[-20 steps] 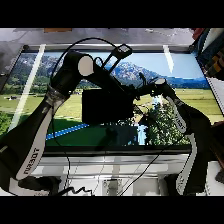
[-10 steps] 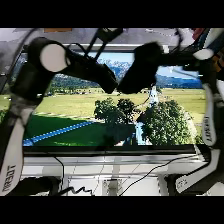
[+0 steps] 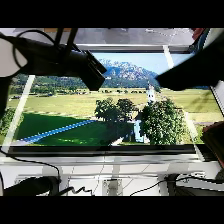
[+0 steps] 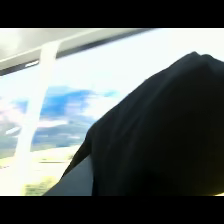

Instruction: Fold the clothes and pants, and hang the long-sleeved shirts on hangers.

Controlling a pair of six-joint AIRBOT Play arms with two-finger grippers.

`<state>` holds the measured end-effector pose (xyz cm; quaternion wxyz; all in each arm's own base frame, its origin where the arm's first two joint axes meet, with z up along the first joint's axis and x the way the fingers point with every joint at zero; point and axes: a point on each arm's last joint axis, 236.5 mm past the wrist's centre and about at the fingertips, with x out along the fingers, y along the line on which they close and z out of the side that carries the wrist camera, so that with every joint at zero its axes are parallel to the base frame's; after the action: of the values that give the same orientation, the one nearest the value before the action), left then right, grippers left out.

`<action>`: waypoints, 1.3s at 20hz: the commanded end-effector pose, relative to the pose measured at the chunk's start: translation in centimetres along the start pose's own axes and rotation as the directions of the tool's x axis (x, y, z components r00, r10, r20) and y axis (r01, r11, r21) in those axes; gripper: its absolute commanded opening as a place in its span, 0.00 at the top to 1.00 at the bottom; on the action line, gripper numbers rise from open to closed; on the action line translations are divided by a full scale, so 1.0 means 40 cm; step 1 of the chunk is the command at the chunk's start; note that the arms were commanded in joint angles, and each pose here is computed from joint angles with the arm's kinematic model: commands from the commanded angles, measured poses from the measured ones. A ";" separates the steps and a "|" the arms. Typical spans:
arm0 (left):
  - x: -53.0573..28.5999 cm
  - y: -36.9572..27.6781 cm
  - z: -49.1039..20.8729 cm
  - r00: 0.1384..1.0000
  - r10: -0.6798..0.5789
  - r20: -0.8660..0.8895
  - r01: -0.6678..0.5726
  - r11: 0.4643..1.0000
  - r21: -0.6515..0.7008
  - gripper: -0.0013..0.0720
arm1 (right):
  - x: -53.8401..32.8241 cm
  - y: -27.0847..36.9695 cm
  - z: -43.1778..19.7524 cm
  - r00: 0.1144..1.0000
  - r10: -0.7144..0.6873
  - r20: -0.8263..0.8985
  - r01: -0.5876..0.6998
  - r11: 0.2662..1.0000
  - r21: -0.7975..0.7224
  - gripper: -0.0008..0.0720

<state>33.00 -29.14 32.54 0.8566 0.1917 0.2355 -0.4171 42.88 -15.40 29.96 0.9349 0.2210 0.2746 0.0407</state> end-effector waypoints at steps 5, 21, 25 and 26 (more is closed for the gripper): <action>-0.022 0.019 0.002 0.999 0.040 0.006 -0.040 0.999 0.012 0.97 | -0.393 -0.419 -0.119 0.888 -0.455 -0.061 0.444 0.818 0.366 0.96; 0.005 0.031 0.018 0.998 0.050 0.031 -0.050 0.999 0.008 0.97 | -0.769 -0.717 -0.469 0.479 -0.754 -0.449 0.811 0.185 0.554 0.06; 0.006 0.031 0.018 0.998 0.050 0.031 -0.050 0.999 0.008 0.97 | -0.774 -0.727 -0.457 0.470 -0.771 -0.429 0.811 0.185 0.555 0.05; 0.006 0.031 0.018 0.998 0.050 0.031 -0.050 0.999 0.008 0.97 | -0.773 -0.728 -0.455 0.473 -0.772 -0.425 0.809 0.188 0.558 0.05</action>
<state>34.27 -28.93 33.22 0.8695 0.1950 0.2154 -0.3995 5.73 -39.91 18.64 0.6458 0.3882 0.3739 -0.5407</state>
